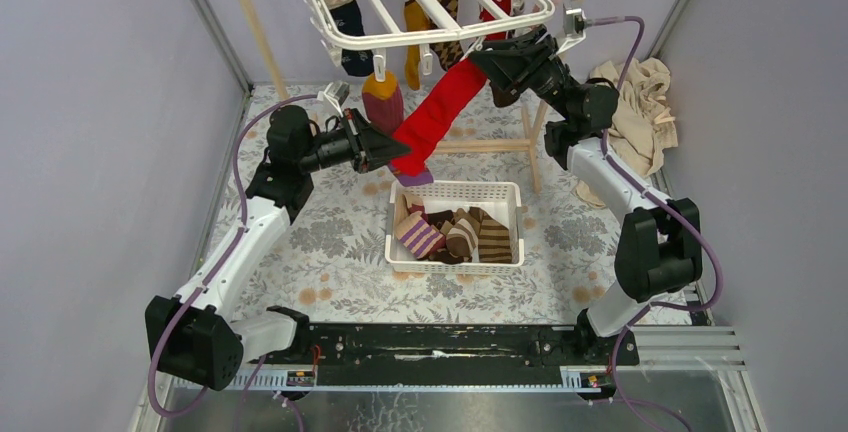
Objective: Remove the socks clipped to the hanger
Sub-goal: Remove the sock from the hanger.
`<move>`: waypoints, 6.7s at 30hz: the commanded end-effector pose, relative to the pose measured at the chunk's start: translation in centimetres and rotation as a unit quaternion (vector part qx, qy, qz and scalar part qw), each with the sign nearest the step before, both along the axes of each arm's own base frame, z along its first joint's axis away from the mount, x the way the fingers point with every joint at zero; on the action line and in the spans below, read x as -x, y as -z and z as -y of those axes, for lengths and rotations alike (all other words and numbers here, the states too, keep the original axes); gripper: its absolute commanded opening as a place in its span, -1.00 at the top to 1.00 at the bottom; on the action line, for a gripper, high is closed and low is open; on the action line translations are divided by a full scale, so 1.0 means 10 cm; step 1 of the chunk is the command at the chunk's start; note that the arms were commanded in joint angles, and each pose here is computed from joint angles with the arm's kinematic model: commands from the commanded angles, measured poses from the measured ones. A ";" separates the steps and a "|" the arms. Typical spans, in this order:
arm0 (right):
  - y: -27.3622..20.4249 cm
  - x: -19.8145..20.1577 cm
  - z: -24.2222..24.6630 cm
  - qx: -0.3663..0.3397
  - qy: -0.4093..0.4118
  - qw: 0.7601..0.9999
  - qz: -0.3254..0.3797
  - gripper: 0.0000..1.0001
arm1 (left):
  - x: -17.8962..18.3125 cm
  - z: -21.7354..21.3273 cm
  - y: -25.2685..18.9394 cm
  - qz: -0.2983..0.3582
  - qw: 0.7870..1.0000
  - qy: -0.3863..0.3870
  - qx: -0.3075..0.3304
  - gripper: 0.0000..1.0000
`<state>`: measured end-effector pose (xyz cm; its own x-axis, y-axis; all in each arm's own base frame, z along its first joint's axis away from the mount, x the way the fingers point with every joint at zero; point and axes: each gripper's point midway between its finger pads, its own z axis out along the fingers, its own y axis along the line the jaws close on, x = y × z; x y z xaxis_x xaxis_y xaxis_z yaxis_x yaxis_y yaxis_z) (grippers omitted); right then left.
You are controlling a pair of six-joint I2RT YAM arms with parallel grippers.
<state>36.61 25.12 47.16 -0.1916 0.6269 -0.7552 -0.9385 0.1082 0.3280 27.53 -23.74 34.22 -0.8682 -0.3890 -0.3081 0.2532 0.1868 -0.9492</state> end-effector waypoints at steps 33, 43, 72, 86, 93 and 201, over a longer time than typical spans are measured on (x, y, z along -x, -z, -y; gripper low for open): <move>1.04 0.69 0.06 0.162 0.024 0.959 -0.230 -0.64 | 0.16 0.38 -0.07 0.121 0.990 -0.073 0.004 0.92; 1.31 1.05 -0.07 0.171 -0.038 0.948 -0.265 -0.64 | 0.27 0.60 0.05 0.116 0.989 -0.082 0.048 0.96; 1.42 1.22 -0.14 0.206 -0.026 0.936 -0.285 1.00 | 0.37 0.36 0.20 0.106 0.979 -0.159 -0.070 -0.97; 1.49 1.21 -0.15 0.219 -0.029 0.930 -0.292 1.00 | 0.59 0.29 0.18 0.129 0.971 -0.168 -0.113 -0.97; 1.50 1.20 -0.15 0.228 -0.030 0.927 -0.295 1.00 | 0.68 0.37 0.02 0.180 0.951 -0.177 -0.176 -0.98; 2.36 1.43 -0.12 0.290 -0.072 0.887 -0.353 1.00 | -0.79 0.74 -1.52 0.484 0.796 -0.287 -0.223 0.12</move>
